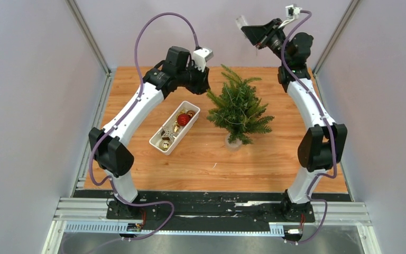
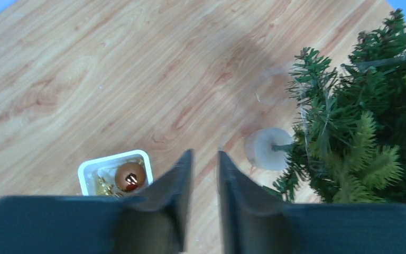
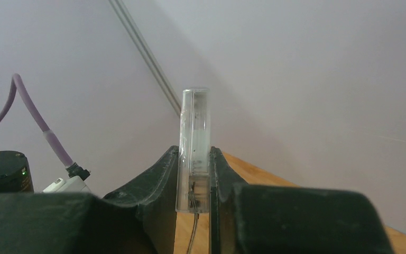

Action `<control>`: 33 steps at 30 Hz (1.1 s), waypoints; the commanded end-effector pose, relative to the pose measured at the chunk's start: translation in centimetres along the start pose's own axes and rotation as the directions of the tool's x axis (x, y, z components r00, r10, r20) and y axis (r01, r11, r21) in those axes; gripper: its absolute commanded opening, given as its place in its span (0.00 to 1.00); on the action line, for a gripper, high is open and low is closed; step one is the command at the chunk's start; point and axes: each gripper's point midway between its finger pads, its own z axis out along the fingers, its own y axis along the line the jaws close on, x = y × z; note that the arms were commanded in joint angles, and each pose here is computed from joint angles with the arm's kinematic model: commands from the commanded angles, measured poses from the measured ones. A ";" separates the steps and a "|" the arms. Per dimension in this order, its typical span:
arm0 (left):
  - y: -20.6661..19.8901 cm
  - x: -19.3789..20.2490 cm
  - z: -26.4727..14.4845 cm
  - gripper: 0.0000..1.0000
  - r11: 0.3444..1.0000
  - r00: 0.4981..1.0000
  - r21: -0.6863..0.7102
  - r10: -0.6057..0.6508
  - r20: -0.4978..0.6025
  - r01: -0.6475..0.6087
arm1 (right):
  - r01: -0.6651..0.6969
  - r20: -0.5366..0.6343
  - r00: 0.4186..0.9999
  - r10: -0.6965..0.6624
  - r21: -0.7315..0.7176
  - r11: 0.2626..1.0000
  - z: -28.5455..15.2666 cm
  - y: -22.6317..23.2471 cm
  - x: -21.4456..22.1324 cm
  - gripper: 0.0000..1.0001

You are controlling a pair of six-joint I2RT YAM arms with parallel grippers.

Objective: Decorate the small christmas tree
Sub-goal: Wrap the decoration item around the Christmas tree.

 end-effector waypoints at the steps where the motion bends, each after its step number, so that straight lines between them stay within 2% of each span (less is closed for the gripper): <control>1: -0.3 -3.6 -0.6 0.42 0.999 0.994 0.009 0.032 0.102 -0.033 | 0.153 0.076 0.984 -0.159 0.080 0.985 -2.9 1.2 -4.8 0.00; 5: -0.3 -5.3 -2.0 0.64 0.998 0.988 -0.003 0.060 0.146 -0.060 | 0.178 0.049 0.981 -0.188 0.157 0.971 -5.9 -0.2 -4.5 0.00; 7: -0.3 -6.1 -3.2 0.71 0.997 0.983 -0.010 0.072 0.167 -0.072 | 0.198 0.031 0.978 -0.208 0.199 0.960 -7.3 -0.6 -4.3 0.00; 11: 0.0 -7.1 -5.7 0.79 0.996 0.976 -0.045 0.091 0.196 -0.083 | 0.253 -0.002 0.964 -0.267 0.321 0.913 -10.6 -1.1 -4.8 0.00; 17: -0.1 -8.2 -9.0 0.83 0.984 0.958 -0.097 0.169 0.231 -0.150 | 0.288 -0.054 0.953 -0.298 0.467 0.836 -15.7 -2.6 -4.3 0.00; 22: -1.6 -9.0 -11.2 0.89 0.981 0.945 -0.071 0.193 0.263 -0.181 | 0.242 -0.062 0.967 -0.246 0.521 0.818 -18.6 -2.2 -2.7 0.00; 28: -1.9 -6.7 -9.3 0.90 0.987 0.963 -0.007 0.161 0.218 -0.163 | 0.204 -0.067 0.978 -0.198 0.507 0.837 -19.2 -1.7 -1.1 0.00; 33: -0.3 -6.0 -6.0 0.89 0.992 0.977 -0.019 0.128 0.170 -0.127 | 0.189 -0.063 0.982 -0.179 0.406 0.894 -16.4 -0.5 -1.1 0.00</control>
